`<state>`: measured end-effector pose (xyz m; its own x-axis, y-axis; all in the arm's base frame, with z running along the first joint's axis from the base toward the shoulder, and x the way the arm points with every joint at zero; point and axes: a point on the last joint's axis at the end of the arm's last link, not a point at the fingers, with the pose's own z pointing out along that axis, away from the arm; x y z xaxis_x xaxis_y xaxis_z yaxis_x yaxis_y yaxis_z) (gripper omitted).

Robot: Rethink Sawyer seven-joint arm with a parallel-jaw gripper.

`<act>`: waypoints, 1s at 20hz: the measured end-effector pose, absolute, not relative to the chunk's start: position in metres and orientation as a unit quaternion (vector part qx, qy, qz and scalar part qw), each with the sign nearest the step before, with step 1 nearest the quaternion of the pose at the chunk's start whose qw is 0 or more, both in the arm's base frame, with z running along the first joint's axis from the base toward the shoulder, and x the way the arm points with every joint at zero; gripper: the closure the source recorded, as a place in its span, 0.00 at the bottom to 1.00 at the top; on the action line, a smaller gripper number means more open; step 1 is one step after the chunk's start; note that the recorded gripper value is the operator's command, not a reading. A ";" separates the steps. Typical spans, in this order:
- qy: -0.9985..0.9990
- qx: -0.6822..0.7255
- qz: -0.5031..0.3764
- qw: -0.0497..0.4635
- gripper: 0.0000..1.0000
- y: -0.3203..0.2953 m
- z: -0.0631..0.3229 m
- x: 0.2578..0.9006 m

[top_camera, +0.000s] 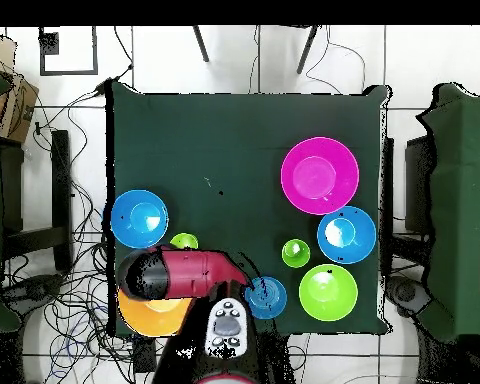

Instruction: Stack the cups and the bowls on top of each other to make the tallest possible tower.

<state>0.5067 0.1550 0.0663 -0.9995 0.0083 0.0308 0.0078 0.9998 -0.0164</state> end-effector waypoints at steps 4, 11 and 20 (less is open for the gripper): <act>-1.000 -0.022 0.008 0.014 0.00 0.136 0.054 0.524; -1.000 -0.030 0.008 0.006 0.00 0.127 0.041 0.538; -1.000 -0.029 0.007 -0.005 0.00 0.127 0.043 0.549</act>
